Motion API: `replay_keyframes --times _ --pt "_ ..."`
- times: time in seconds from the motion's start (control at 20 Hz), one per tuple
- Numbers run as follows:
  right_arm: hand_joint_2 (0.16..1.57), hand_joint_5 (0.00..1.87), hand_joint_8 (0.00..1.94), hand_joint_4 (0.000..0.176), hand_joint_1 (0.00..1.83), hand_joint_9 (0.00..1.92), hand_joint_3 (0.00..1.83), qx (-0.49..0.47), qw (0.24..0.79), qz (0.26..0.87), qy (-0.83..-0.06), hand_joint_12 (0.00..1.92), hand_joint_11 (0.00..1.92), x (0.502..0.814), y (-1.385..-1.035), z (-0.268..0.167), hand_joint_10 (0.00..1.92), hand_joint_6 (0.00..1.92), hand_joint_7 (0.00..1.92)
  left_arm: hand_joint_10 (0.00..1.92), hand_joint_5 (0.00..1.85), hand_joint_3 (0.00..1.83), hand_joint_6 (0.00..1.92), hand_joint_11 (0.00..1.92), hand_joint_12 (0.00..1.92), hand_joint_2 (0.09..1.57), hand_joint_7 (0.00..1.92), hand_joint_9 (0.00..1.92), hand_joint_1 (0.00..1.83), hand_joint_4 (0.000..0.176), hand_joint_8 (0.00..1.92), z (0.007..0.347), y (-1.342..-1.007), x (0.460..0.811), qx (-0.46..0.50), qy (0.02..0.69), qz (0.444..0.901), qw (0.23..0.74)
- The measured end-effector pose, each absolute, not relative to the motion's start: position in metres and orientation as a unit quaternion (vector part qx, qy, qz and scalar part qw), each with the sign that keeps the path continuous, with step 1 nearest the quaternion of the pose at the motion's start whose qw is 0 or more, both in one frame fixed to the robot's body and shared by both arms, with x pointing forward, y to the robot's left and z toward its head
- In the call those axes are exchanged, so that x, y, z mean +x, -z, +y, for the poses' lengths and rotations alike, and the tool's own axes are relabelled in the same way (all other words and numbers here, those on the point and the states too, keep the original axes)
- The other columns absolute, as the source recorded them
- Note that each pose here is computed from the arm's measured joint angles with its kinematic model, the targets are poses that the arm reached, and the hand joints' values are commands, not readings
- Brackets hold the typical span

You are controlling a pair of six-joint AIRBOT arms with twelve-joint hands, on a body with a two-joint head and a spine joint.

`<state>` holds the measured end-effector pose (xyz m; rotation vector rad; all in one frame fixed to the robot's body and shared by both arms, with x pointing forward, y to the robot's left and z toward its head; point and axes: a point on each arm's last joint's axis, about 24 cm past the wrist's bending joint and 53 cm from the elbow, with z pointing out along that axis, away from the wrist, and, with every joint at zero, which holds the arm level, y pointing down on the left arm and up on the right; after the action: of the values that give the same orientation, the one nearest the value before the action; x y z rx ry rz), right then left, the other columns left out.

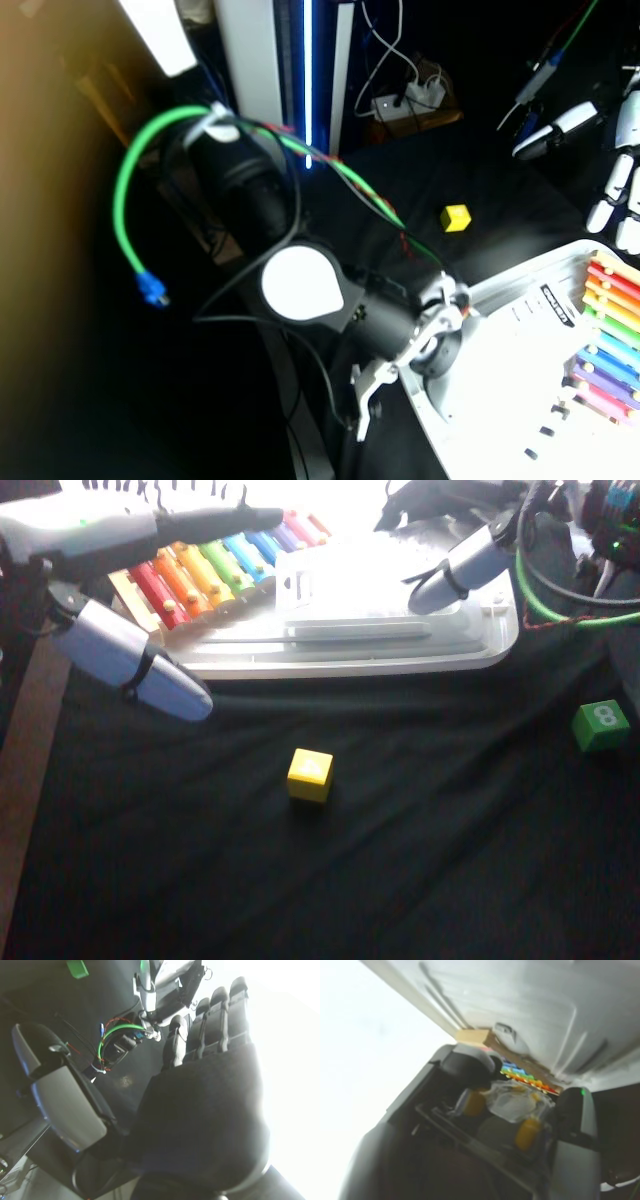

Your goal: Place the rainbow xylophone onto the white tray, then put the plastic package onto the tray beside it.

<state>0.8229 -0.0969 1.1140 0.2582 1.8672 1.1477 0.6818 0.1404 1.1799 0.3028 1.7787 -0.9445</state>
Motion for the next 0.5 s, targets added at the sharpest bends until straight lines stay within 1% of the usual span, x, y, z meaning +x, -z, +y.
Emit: replay_keyframes --times 0.05,0.1,0.15,0.2,0.25,0.3,0.35,0.45,0.5 --pt "1.03 0.79 1.68 0.0 1.2 1.03 0.41 0.106 0.446 0.757 -0.466 1.92 1.11 0.822 -1.111 -0.094 1.81 1.23 0.83 0.0 0.0 0.0 0.0 0.0 0.0 0.68 0.0 0.0 0.76 0.176 0.0 0.139 -1.184 0.682 0.128 0.396 0.74 0.528" --pt "0.98 0.78 1.69 0.0 1.22 1.05 0.54 0.106 0.443 0.759 -0.464 1.92 1.13 0.82 -1.107 -0.094 1.85 1.25 0.81 0.0 0.0 0.0 0.0 0.0 0.0 0.68 0.0 0.0 0.77 0.176 0.0 0.138 -1.185 0.682 0.132 0.395 0.739 0.529" --pt "1.02 0.77 1.89 0.0 1.4 1.13 0.33 0.108 0.441 0.759 -0.466 1.92 1.21 0.82 -1.106 -0.094 1.91 1.75 0.95 0.0 0.0 0.0 0.0 0.0 0.0 0.68 0.0 0.0 0.76 0.176 0.0 0.136 -1.186 0.681 0.136 0.396 0.738 0.53" --pt "1.1 0.78 1.93 0.0 1.43 1.15 0.16 0.102 0.441 0.763 -0.461 1.92 1.23 0.819 -1.104 -0.093 1.92 1.89 0.99 0.0 0.0 0.0 0.0 0.0 0.0 0.69 0.0 0.0 0.73 0.176 0.0 0.135 -1.187 0.681 0.137 0.396 0.737 0.531" --pt "1.12 0.77 1.94 0.0 1.49 1.21 0.07 0.103 0.44 0.764 -0.461 1.92 1.31 0.82 -1.103 -0.094 1.92 1.91 1.04 0.0 0.0 0.01 0.0 0.0 0.0 0.71 0.0 0.0 0.7 0.176 0.0 0.135 -1.187 0.681 0.137 0.396 0.737 0.531" --pt "1.1 0.81 1.94 0.0 1.54 1.23 0.03 0.105 0.439 0.765 -0.46 1.92 1.33 0.82 -1.102 -0.096 1.92 1.92 1.06 0.0 0.0 0.0 0.0 0.0 0.0 0.7 0.0 0.0 0.69 0.176 0.0 0.135 -1.187 0.681 0.137 0.396 0.737 0.53" --pt "1.11 0.81 1.94 0.0 1.57 1.21 0.02 0.107 0.438 0.766 -0.458 1.92 1.31 0.82 -1.099 -0.098 1.92 1.92 1.03 0.0 0.0 0.0 0.0 0.0 0.0 0.69 0.0 0.0 0.7 0.176 0.0 0.135 -1.187 0.681 0.138 0.395 0.737 0.53" --pt "1.14 0.75 1.94 0.0 1.47 1.07 0.01 0.105 0.436 0.771 -0.453 1.92 1.18 0.818 -1.094 -0.098 1.92 1.92 0.89 0.0 0.0 0.0 0.0 0.0 0.0 0.69 0.0 0.0 0.7 0.176 0.0 0.135 -1.187 0.681 0.137 0.395 0.738 0.53" --pt "1.14 0.69 1.94 0.0 1.41 0.96 0.01 0.107 0.434 0.771 -0.453 1.92 1.06 0.818 -1.093 -0.099 1.92 1.92 0.79 0.0 0.0 0.0 0.0 0.0 0.0 0.69 0.0 0.0 0.71 0.176 0.0 0.136 -1.187 0.681 0.137 0.395 0.738 0.53"
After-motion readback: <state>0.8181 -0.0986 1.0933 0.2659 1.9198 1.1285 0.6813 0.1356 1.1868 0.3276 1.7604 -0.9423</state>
